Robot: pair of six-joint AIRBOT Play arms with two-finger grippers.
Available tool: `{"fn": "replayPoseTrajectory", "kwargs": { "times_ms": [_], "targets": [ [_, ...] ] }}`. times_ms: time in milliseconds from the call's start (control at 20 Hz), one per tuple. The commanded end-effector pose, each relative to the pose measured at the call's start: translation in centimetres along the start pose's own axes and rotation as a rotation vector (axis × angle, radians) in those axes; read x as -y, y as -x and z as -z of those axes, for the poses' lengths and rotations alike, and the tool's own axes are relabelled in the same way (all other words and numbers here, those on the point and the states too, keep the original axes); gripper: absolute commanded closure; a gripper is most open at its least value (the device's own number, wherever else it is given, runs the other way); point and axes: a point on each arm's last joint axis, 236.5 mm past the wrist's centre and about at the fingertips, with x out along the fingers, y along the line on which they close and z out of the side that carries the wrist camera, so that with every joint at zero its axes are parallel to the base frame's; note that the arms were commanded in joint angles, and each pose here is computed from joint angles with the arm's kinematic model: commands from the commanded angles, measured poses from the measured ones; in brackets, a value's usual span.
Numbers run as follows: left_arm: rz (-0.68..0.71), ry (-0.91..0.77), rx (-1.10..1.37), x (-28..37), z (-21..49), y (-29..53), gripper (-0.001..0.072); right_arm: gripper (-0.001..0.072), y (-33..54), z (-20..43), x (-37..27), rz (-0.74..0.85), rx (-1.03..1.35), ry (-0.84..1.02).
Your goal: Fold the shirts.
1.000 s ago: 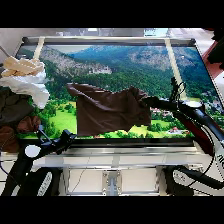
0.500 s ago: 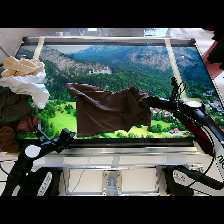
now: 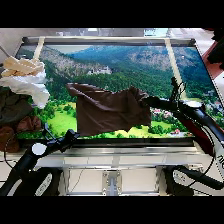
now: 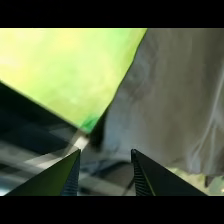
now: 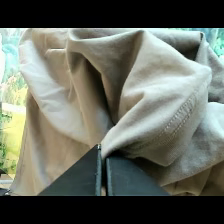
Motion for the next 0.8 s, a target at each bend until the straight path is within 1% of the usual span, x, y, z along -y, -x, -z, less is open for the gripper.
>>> {"fn": "replayPoseTrajectory", "kwargs": {
  "times_ms": [0,250,300,350,450,550,600,650,750],
  "targets": [
    [0.011,0.026,0.064,0.3,-1.5,-0.7,0.0355,0.0682,0.0,0.1,-0.2,-0.006,-0.004,0.002],
    [0.026,0.069,0.044,0.5,-1.2,-1.2,0.0370,0.0682,0.0,-0.1,0.1,0.004,0.004,0.003],
    [0.033,0.076,0.030,0.6,-1.0,-1.5,0.0513,0.0682,0.0,-0.1,0.0,0.001,0.002,0.002],
    [0.048,0.061,0.021,0.9,-0.8,-1.7,0.0687,0.0682,0.0,0.0,-0.1,-0.003,0.000,0.001],
    [0.111,0.063,0.021,2.3,-1.0,-1.9,0.0693,0.0682,0.0,0.1,-0.5,-0.019,-0.006,-0.003],
    [0.214,0.051,0.049,5.3,-2.0,-1.3,0.0693,0.0683,0.2,0.2,-1.1,-0.036,-0.010,0.003],
    [0.285,0.021,0.083,7.9,-3.2,-0.5,0.0694,0.0683,0.5,0.1,-1.6,-0.038,-0.011,0.001],
    [0.362,-0.043,0.129,11.1,-4.5,0.7,0.0694,0.0683,1.3,0.2,-2.0,-0.027,-0.019,0.018],
    [0.518,-0.289,0.266,19.2,-7.5,4.9,0.0694,0.0684,4.2,0.8,-2.5,0.031,-0.052,0.064]
  ]
}}
